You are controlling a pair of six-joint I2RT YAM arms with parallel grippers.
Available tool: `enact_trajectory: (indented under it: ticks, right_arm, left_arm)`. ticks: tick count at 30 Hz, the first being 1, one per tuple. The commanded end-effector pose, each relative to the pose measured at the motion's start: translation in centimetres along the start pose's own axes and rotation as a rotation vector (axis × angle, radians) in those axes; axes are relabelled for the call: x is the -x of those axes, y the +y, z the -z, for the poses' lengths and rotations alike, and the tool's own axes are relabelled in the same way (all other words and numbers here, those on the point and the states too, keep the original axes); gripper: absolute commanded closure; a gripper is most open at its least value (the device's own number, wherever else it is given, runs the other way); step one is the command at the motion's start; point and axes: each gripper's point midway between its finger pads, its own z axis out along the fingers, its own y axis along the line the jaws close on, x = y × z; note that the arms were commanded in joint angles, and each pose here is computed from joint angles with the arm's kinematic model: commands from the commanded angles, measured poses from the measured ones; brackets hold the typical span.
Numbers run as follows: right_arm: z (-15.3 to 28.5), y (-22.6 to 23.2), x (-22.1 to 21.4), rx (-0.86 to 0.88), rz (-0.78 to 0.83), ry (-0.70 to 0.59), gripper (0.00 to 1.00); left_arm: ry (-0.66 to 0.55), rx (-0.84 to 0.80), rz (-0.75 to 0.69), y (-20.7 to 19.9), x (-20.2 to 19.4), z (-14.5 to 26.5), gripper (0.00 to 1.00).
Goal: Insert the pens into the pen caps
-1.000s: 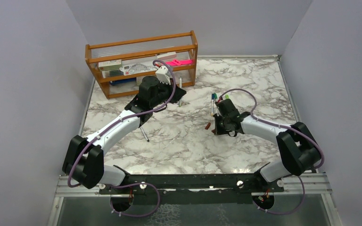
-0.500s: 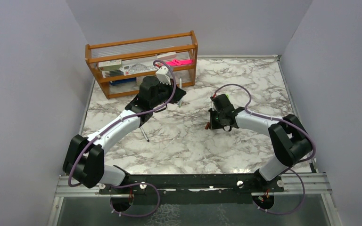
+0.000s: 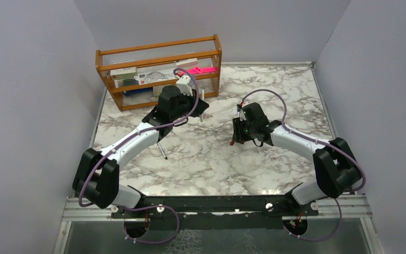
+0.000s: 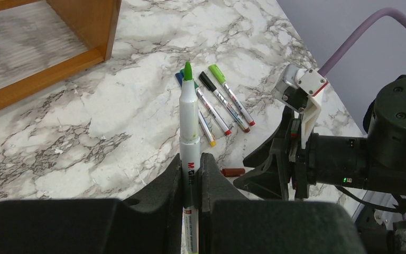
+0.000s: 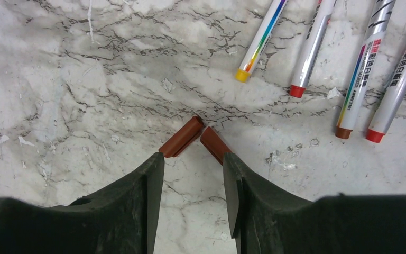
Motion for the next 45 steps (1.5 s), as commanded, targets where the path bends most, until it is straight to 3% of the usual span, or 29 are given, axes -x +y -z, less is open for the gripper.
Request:
enact_trajectory:
  ticks: [1, 6, 23, 30, 32, 35, 42, 45]
  right_arm:
    - [0.1, -0.6, 1.0, -0.034, 0.070, -0.013, 0.54]
    - [-1.4, -1.9, -0.8, -0.095, 0.088, 0.074, 0.56]
    - [-2.7, -2.8, -2.8, -0.134, 0.079, 0.129, 0.66]
    - [-2.6, -3.5, -3.1, -0.176, 0.073, 0.152, 0.97]
    - [-2.4, -3.2, -2.7, -0.167, 0.046, 0.128, 0.99]
    - [-1.1, -1.8, -0.4, -0.111, -0.006, 0.023, 0.99]
    - [6.4, 2.1, 10.3, 0.086, -0.152, -0.465, 0.99]
    - [9.9, 2.8, 13.8, 0.148, -0.205, -0.657, 0.99]
  left_arm:
    - [-0.003, -0.004, -0.008, 0.0, -0.2, -0.3, 1.00]
    - [-0.006, -0.002, -0.012, 0.0, -0.1, -0.2, 1.00]
    - [0.002, 0.006, -0.009, 0.2, -0.3, -0.3, 1.00]
    - [0.004, 0.004, -0.006, 0.2, -0.4, -0.4, 1.00]
    - [0.005, 0.000, -0.004, 0.1, -0.4, -0.4, 1.00]
    - [-0.001, -0.046, 0.016, -0.8, -0.3, -0.5, 1.00]
    - [0.032, -0.467, 0.184, -8.5, -1.2, -0.1, 1.00]
    - [0.019, -0.551, 0.225, -10.8, -1.7, 0.3, 1.00]
